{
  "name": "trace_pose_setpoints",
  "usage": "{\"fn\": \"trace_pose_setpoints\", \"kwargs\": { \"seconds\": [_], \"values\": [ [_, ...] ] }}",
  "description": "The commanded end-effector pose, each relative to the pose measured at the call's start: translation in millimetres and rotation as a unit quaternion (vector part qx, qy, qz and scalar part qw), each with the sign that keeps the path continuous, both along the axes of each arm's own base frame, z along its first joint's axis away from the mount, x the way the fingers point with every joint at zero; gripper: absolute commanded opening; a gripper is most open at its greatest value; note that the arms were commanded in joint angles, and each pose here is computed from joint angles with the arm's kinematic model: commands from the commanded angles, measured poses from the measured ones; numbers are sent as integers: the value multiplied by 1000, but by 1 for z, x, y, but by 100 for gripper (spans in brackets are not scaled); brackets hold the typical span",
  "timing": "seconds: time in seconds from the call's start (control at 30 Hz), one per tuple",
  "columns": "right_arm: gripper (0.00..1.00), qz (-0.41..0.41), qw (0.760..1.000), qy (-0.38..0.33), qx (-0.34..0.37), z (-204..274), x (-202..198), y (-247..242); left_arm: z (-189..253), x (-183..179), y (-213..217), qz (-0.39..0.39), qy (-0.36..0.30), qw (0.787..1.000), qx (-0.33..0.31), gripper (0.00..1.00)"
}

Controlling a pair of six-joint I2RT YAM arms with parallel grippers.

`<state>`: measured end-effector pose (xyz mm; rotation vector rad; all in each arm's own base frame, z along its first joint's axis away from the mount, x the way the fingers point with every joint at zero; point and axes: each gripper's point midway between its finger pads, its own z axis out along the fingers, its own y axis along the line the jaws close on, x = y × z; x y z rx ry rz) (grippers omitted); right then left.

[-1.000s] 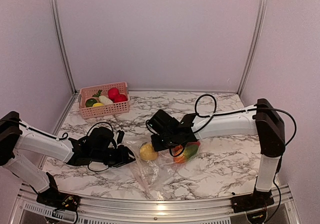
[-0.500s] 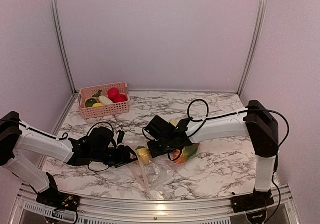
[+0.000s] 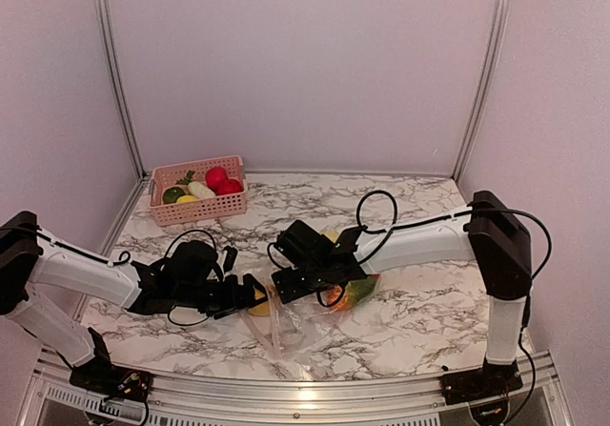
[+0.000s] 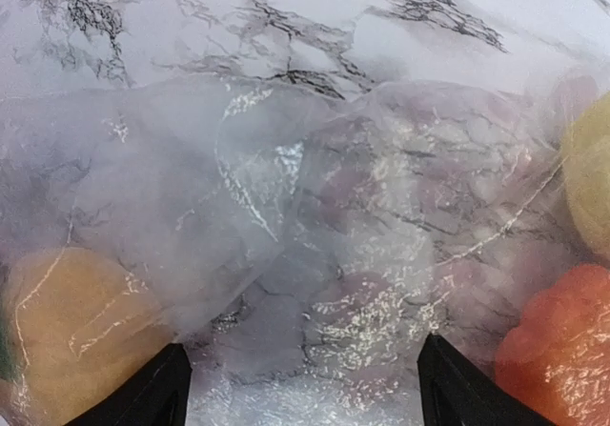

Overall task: Open the zip-top bag and remove the fake food
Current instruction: Pick up the fake fruit from the zipper food storage bag.

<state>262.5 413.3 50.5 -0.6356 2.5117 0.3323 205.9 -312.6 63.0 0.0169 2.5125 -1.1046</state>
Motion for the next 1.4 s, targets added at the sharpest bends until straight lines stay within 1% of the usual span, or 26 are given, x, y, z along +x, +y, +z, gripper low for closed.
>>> {"fn": "trace_pose_setpoints", "kwargs": {
  "seconds": [0.0, 0.23, 0.37, 0.43, 0.57, 0.67, 0.8, 1.1, 1.37],
  "values": [
    [82, 33, 999, -5, 31, 13, -10, 15, 0, 10, 0, 13, -10, 1000, 18, 94],
    [89, 54, 998, -2, 35, 10, -17, 20, -7, 16, 4, 30, -10, 999, 45, 98],
    [90, 56, 998, -2, 37, 10, -17, 20, -10, 18, 4, 33, -7, 998, 53, 96],
    [90, 54, 998, -2, 35, 10, -16, 19, -12, 19, 5, 35, -6, 998, 58, 91],
    [90, 46, 999, -4, 26, 8, -15, 16, -13, 18, 6, 34, -3, 998, 61, 76],
    [90, 36, 999, -4, 17, 5, -14, 11, -8, 16, 7, 31, -6, 998, 61, 67],
    [91, 26, 1000, -6, 12, 4, -12, 7, 3, 12, 13, 26, -14, 998, 60, 63],
    [91, 12, 1000, -4, 17, 4, -4, 3, 13, 0, 25, 17, -14, 998, 60, 60],
    [91, 4, 1000, 4, 22, -2, -3, -1, 13, -12, 26, -5, -2, 999, 49, 61]
  ]
}}
